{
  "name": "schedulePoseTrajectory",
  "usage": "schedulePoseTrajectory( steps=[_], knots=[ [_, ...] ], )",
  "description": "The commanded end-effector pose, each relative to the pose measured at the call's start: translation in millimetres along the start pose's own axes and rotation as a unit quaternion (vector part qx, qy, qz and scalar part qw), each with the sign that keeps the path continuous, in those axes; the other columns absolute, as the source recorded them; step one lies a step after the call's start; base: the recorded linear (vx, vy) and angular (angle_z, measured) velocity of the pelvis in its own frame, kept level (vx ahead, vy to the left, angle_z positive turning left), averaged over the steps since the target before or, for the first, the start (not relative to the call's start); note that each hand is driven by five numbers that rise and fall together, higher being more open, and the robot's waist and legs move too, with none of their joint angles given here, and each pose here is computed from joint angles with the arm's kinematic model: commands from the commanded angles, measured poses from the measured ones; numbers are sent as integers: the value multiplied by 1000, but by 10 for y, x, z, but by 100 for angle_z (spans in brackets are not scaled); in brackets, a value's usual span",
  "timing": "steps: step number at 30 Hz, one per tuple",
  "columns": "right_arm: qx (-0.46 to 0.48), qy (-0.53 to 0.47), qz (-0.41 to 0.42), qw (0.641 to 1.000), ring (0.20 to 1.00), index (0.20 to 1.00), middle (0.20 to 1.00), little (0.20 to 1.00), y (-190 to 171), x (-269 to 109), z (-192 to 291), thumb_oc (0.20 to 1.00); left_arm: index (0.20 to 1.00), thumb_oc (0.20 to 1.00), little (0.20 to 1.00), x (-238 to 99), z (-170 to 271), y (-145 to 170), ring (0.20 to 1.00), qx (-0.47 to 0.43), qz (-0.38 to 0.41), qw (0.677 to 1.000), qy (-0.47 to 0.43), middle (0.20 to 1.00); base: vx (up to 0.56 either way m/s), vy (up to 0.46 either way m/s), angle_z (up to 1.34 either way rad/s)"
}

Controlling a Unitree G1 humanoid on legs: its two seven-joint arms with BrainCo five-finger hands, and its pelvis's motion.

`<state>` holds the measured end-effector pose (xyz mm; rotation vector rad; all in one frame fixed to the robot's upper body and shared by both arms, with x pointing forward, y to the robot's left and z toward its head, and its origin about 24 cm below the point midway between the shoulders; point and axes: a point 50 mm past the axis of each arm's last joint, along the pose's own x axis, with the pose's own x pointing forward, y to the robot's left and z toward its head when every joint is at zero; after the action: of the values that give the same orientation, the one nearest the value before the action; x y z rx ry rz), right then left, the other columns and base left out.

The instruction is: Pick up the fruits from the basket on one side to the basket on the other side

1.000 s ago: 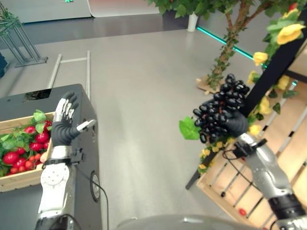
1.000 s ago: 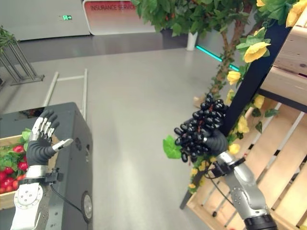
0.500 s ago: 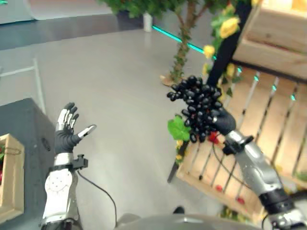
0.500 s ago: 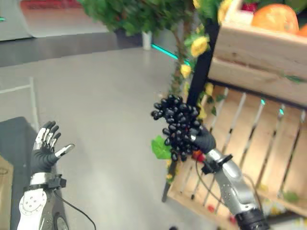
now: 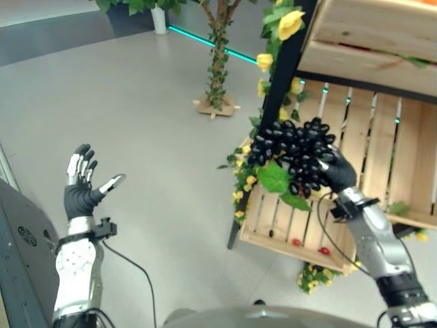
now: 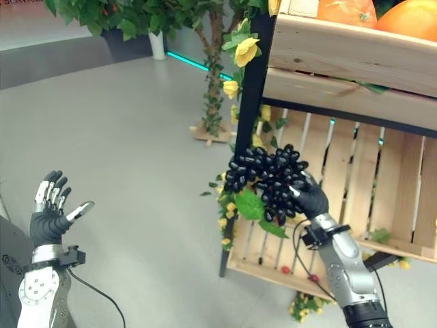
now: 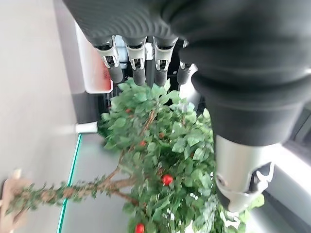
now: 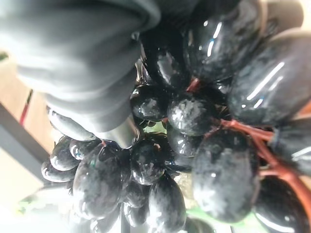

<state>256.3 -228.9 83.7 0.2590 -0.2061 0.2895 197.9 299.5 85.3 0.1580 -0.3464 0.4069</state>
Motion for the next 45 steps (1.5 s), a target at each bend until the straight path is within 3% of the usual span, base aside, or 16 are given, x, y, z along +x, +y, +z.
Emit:
schedulePoseTrajectory(
  steps=[1, 10, 29, 45],
  knots=[
    [-24, -96, -8, 995, 200, 200, 200, 200, -77, 124, 385, 200, 1000, 1000, 1000, 143, 203, 70, 1000, 31, 11, 997, -65, 1000, 3, 50, -7],
    [-25, -98, -65, 993, 200, 200, 200, 200, -226, -20, 344, 200, 1000, 1000, 1000, 154, 191, 93, 1000, 32, 25, 997, -63, 1000, -2, 51, -7],
    [-63, -46, -234, 969, 200, 200, 200, 200, -544, -778, 101, 200, 1000, 1000, 1000, -36, -18, 322, 1000, 51, 71, 996, -1, 1000, -6, 37, -7],
    [-70, 85, -283, 953, 200, 200, 200, 200, -566, -1193, -369, 200, 1000, 1000, 1000, -145, -140, 301, 1000, 67, 70, 995, 31, 1000, -4, -25, -10]
  ],
)
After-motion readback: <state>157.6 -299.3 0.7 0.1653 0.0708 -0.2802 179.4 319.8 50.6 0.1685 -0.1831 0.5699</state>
